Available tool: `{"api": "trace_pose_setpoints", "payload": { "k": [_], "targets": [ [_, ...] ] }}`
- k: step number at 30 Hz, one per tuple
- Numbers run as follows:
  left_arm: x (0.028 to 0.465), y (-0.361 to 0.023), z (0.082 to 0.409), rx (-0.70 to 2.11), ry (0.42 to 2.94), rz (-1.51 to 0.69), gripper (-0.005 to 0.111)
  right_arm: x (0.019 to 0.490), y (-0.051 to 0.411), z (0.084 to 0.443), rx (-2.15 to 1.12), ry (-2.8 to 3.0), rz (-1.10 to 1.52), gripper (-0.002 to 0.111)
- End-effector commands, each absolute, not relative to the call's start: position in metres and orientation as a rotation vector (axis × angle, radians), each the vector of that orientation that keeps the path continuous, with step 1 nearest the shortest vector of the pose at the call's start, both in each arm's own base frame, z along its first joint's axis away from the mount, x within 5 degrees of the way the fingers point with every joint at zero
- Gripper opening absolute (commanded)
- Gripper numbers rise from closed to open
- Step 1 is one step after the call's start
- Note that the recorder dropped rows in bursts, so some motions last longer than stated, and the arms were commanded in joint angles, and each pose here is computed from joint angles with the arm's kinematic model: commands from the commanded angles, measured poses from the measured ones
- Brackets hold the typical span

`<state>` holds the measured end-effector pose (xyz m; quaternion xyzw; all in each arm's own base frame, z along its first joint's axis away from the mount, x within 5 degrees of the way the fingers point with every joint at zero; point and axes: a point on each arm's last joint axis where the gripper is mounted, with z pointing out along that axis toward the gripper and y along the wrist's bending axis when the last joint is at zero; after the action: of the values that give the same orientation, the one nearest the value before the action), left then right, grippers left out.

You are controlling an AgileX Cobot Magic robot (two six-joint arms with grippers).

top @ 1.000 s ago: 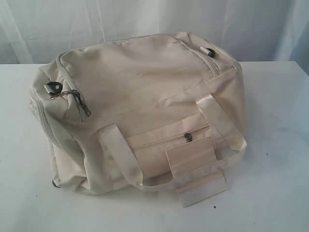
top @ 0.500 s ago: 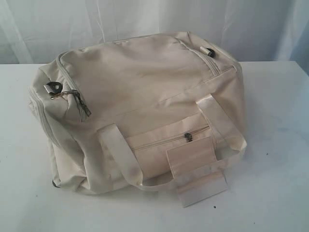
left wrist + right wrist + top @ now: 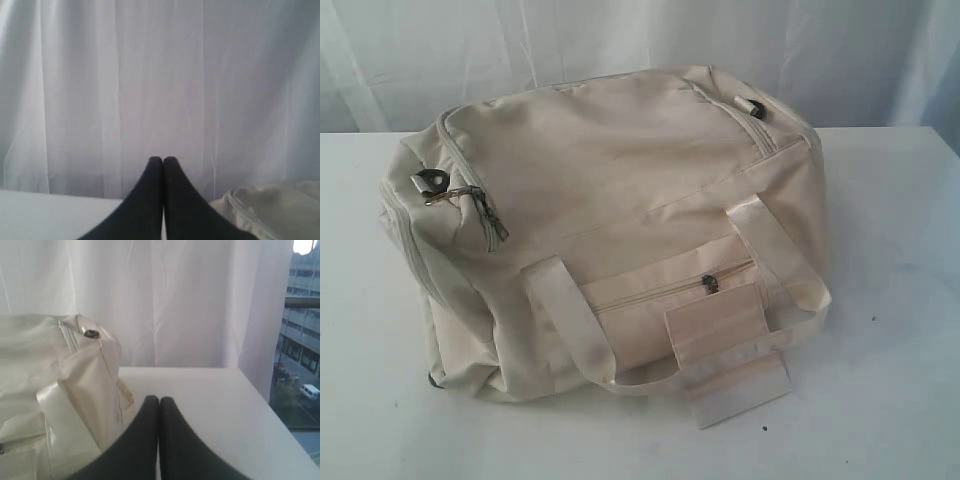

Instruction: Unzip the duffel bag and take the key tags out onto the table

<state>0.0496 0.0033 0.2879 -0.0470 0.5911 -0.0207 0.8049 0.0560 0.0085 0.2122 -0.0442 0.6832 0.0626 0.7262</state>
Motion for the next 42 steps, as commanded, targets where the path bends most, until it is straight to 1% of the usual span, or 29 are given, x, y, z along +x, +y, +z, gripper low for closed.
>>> {"api": "trace_pose_setpoints", "payload": {
  "k": [1,5,8,10,13,16,19,23,26,29,32,34,37,38,39,40,41,42],
  "targets": [
    [0.066,-0.002,0.308,-0.089,1.581,-0.104,0.0,0.054,0.009,0.224,-0.107,1.365,0.135,0.0],
    [0.084,-0.008,0.318,-0.003,1.956,-0.127,0.0,0.052,0.009,0.231,-0.101,1.279,0.139,0.0],
    [0.094,-0.018,0.324,0.265,2.184,-0.139,0.0,0.05,0.008,0.237,-0.097,1.207,0.143,0.0],
    [0.1,-0.031,0.331,0.455,2.23,-0.265,0.0,0.048,0.008,0.243,-0.093,1.143,0.146,0.0],
    [0.101,-0.054,0.345,0.768,2.125,-0.465,0.0,0.043,0.008,0.252,-0.065,1.037,0.188,0.0],
    [0.099,-0.066,0.357,0.883,2.032,-0.578,0.0,0.039,0.006,0.258,-0.021,0.96,0.248,0.0],
    [0.103,-0.071,0.362,0.919,2.016,-0.611,0.0,0.035,0.006,0.263,-0.018,0.886,0.254,0.0],
    [0.115,-0.08,0.36,1.022,2.025,-0.626,0.0,0.034,0.005,0.265,0.002,0.864,0.297,0.0],
    [0.125,-0.09,0.359,1.103,2.055,-0.643,0.0,0.042,0.007,0.255,0.056,1.034,0.382,0.0],
    [0.131,-0.106,0.358,1.263,2.054,-0.644,0.0,0.046,0.007,0.261,0.182,1.306,0.5,0.0],
    [0.139,-0.12,0.351,1.391,2.109,-0.536,0.0,0.054,0.009,0.275,0.129,1.537,0.383,0.0],
    [0.149,-0.138,0.335,1.487,2.133,-0.404,0.0,0.07,0.011,0.29,0.067,1.673,0.306,0.0],
    [0.156,-0.172,0.319,1.583,2.053,-0.402,0.0,0.103,0.019,0.304,-0.024,1.901,0.229,0.0],
    [0.158,-0.188,0.311,1.629,1.999,-0.397,0.0,0.123,0.026,0.308,-0.089,2.018,0.228,0.0],
    [0.159,-0.195,0.306,1.655,1.978,-0.392,0.0,0.131,0.031,0.309,-0.112,2.059,0.247,0.0],
    [0.163,-0.206,0.296,1.678,1.97,-0.391,0.001,0.149,0.043,0.31,-0.179,2.144,0.303,0.0],
    [0.164,-0.211,0.291,1.687,1.967,-0.39,0.004,0.157,0.048,0.308,-0.227,2.181,0.316,0.0],
    [0.168,-0.219,0.283,1.724,1.942,-0.376,0.016,0.17,0.06,0.303,-0.3,2.249,0.363,0.0]
  ]
}}
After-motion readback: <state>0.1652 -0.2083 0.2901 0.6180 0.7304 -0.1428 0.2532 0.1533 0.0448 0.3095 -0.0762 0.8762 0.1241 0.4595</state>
